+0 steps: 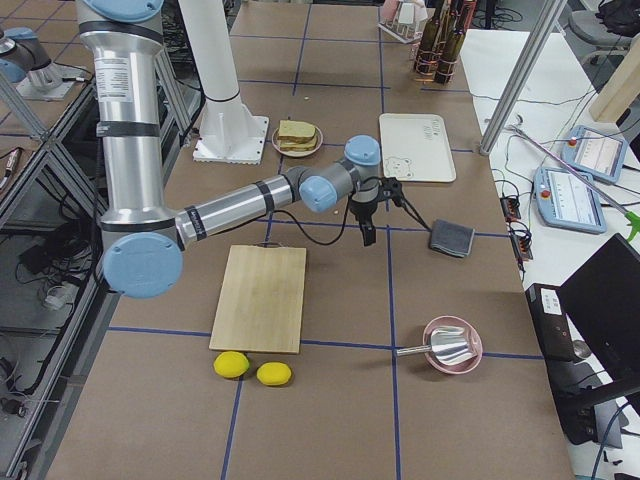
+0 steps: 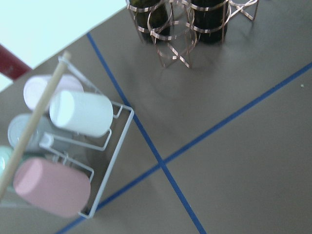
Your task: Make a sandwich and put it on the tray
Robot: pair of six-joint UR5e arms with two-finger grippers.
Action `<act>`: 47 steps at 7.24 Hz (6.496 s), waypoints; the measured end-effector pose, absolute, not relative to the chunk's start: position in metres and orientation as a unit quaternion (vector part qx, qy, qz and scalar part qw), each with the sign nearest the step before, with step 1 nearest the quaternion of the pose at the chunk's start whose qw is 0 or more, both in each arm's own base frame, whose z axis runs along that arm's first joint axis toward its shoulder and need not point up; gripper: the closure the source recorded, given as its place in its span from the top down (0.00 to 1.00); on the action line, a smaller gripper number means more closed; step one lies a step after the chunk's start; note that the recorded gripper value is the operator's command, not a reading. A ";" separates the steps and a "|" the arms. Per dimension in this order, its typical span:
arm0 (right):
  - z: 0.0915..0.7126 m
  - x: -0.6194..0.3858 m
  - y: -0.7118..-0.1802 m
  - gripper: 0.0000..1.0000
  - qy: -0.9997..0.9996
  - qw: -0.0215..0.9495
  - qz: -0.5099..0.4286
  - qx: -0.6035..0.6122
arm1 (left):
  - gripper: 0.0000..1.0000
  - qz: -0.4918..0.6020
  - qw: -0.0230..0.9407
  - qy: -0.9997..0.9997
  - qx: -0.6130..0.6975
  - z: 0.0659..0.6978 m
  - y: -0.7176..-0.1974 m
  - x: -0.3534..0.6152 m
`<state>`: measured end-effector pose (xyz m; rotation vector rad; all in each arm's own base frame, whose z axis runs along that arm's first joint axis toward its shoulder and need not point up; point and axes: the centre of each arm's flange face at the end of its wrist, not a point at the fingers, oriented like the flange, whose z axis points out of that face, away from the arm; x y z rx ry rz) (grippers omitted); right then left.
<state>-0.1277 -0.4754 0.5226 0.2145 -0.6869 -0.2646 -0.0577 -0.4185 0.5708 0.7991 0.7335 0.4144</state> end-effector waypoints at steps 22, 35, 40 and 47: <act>0.669 0.090 -0.344 1.00 -0.353 0.934 -0.059 -0.012 | 0.00 -0.043 0.819 0.570 0.057 0.282 -0.247 0.558; 0.675 0.096 -0.334 1.00 -0.352 0.935 -0.048 -0.017 | 0.99 -0.042 0.852 0.487 0.187 0.254 -0.651 0.544; 0.678 0.096 -0.329 1.00 -0.352 0.934 -0.047 -0.021 | 1.00 0.008 0.849 0.474 0.236 0.249 -0.659 0.460; 0.641 0.095 -0.373 1.00 -0.351 0.934 -0.059 0.019 | 1.00 0.188 0.885 0.362 0.225 0.406 -0.521 0.091</act>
